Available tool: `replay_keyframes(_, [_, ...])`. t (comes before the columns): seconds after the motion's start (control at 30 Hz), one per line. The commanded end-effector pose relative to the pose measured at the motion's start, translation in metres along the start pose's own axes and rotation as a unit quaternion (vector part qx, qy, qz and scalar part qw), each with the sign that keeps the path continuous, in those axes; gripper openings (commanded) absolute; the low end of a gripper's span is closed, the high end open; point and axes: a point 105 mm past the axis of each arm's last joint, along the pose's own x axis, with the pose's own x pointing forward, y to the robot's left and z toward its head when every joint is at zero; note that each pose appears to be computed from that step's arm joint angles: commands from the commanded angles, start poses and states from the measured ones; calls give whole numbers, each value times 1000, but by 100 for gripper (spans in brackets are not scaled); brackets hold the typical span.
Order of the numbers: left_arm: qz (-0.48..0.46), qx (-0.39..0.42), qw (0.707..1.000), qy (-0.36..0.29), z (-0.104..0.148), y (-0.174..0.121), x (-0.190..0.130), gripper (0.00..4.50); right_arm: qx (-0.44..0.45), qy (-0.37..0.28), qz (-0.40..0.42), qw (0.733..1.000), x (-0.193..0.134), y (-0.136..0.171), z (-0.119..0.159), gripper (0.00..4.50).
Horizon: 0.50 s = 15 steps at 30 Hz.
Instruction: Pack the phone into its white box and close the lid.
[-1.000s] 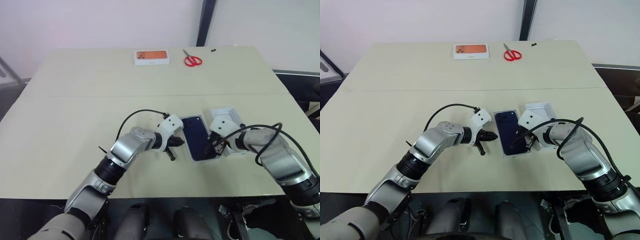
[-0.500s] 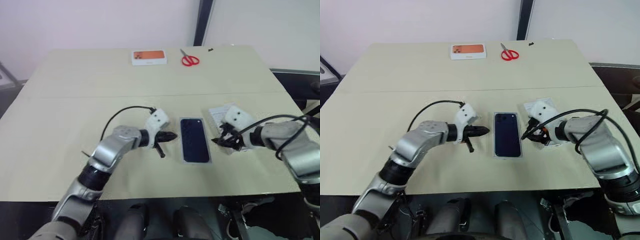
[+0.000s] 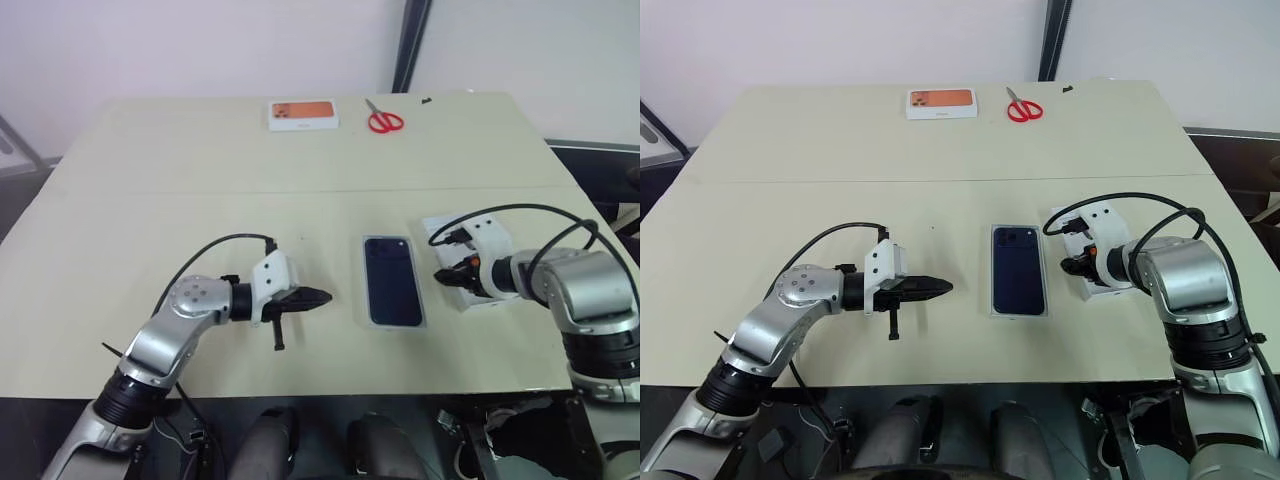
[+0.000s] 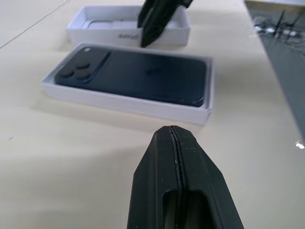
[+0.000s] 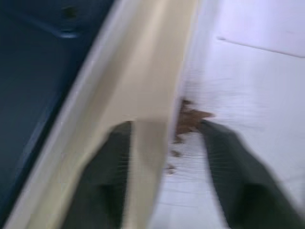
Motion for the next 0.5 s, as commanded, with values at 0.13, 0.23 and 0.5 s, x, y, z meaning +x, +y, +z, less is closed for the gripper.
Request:
replay_keyframes(0.13, [19, 20, 999, -23, 11, 3, -7, 0, 40, -41, 13, 998, -13, 3, 24, 7])
replay_keyframes(0.23, [47, 13, 999, -21, 7, 10, -15, 0, 63, -99, 52, 992, -27, 10, 50, 7])
replay_keyframes(0.5, [144, 1, 990, 4, -10, 43, -52, 0, 127, -230, 377, 888, -60, 97, 90, 7])
